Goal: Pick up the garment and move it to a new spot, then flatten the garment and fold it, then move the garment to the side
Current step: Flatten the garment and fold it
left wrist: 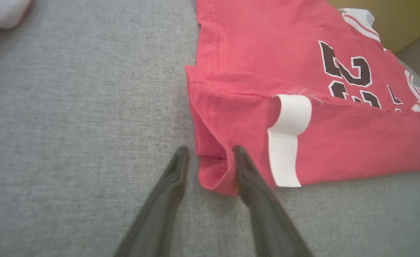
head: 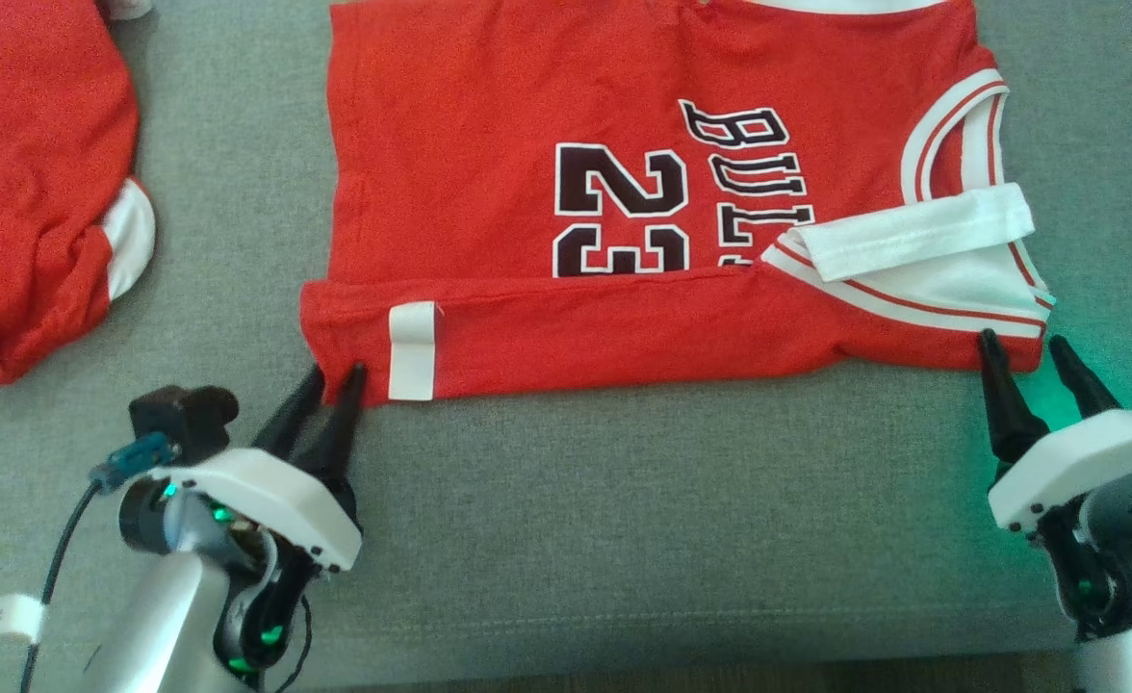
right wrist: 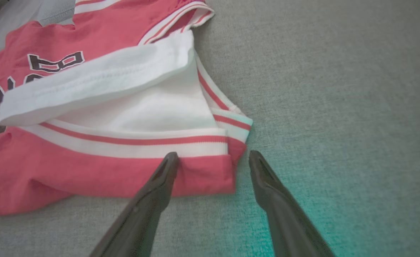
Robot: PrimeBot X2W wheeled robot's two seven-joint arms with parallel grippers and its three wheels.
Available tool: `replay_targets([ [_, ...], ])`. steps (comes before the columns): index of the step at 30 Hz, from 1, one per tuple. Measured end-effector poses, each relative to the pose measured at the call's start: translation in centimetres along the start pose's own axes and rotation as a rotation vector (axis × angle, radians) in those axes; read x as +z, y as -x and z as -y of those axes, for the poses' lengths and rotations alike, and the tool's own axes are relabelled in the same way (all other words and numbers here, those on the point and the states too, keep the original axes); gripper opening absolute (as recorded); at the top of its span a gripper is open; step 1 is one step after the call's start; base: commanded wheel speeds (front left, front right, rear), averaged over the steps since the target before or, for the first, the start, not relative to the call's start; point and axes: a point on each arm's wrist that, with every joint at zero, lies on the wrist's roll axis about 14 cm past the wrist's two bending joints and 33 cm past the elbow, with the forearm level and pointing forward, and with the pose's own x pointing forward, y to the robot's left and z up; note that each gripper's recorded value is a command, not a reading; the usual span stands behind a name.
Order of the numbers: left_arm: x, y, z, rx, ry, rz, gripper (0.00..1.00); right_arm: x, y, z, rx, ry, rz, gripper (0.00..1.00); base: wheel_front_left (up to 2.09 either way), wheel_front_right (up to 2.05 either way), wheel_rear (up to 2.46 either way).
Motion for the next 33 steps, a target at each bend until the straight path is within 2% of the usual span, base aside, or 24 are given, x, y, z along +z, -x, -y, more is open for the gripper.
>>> replay_targets([
  [1,-0.1,-0.1,0.0,-0.003,-0.002,-0.007,0.0,0.0,-0.1,0.0,0.002,-0.004,-0.006,0.57,0.0,0.0,0.0],
  [2,-0.1,-0.2,0.2,-0.008,-0.003,-0.013,0.0,-0.2,-0.3,0.0,0.002,-0.005,-0.02,0.0,0.0,0.0,0.0],
  [8,0.5,0.0,0.1,-0.007,-0.011,0.009,0.0,0.1,-0.5,-0.1,0.011,-0.011,-0.014,0.0,0.0,0.0,0.0],
  [13,2.4,0.6,0.0,0.003,-0.027,0.07,0.0,1.7,0.6,-0.4,0.019,-0.021,0.048,0.0,0.0,0.0,0.0],
  [16,3.1,1.6,0.0,0.015,-0.035,0.096,0.0,0.9,1.9,-0.6,0.022,-0.044,0.038,0.0,0.0,0.0,0.0],
  [31,0.6,6.3,-0.1,0.069,-0.012,0.02,0.0,-2.1,7.5,-0.2,0.008,-0.084,-0.026,0.0,0.0,0.0,0.0],
  [32,0.6,6.3,0.0,0.066,-0.013,0.02,0.16,-2.1,7.6,-0.2,0.008,-0.088,-0.027,0.11,0.0,0.0,0.0],
  [33,0.7,6.3,0.0,0.064,-0.014,0.021,1.0,-1.9,7.7,-0.2,0.008,-0.089,-0.02,0.66,0.0,0.0,0.0],
])
